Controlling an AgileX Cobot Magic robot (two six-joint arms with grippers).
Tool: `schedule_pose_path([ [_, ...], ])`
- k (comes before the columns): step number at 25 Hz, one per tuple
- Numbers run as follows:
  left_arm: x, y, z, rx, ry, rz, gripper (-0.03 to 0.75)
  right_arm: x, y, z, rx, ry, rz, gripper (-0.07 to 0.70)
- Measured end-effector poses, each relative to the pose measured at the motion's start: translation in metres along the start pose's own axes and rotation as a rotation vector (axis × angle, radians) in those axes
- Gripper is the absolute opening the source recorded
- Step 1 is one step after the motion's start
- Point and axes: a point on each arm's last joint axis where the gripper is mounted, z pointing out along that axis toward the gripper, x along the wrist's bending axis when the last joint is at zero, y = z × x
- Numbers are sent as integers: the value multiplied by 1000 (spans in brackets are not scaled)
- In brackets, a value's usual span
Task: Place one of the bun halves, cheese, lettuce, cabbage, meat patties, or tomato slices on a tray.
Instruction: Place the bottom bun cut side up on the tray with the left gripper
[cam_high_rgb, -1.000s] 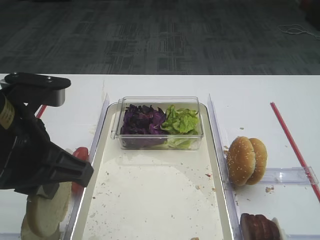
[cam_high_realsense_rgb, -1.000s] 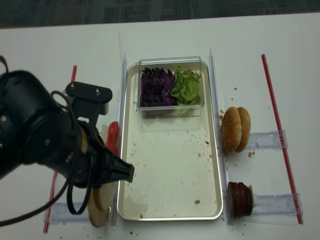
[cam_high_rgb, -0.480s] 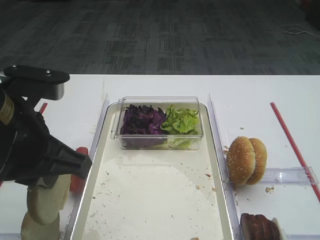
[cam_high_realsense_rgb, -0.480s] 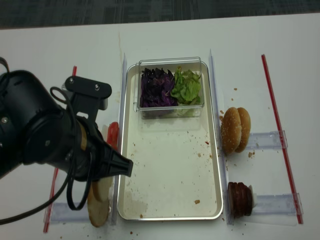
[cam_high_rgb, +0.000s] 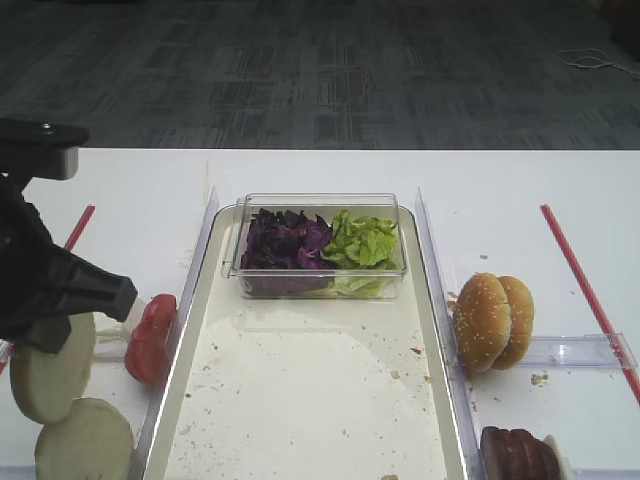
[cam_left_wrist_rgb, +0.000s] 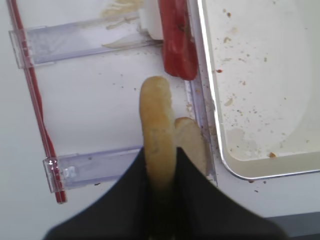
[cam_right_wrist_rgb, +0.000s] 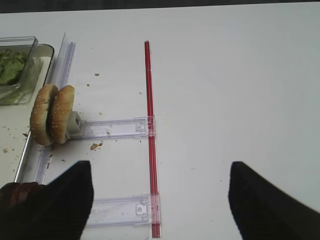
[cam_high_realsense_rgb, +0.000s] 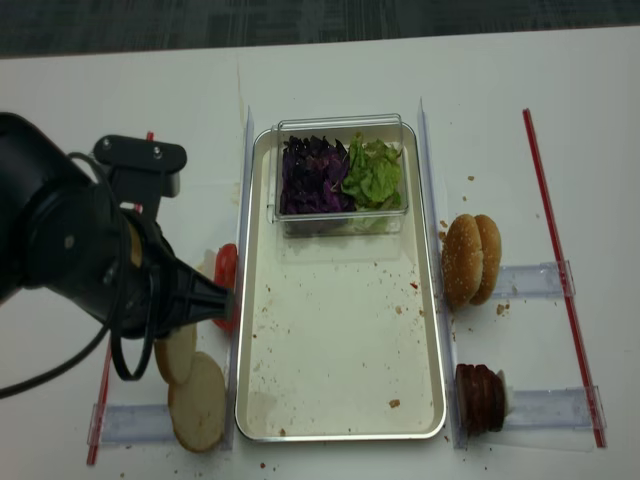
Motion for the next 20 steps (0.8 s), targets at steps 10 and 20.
schedule_pose_path([
  [10, -3, 4, 0, -2, -150, 11, 81, 0, 0, 0, 0, 0, 0, 589],
  [20, -29, 12, -8, -96, -457, 0, 81, 0, 0, 0, 0, 0, 0, 589],
])
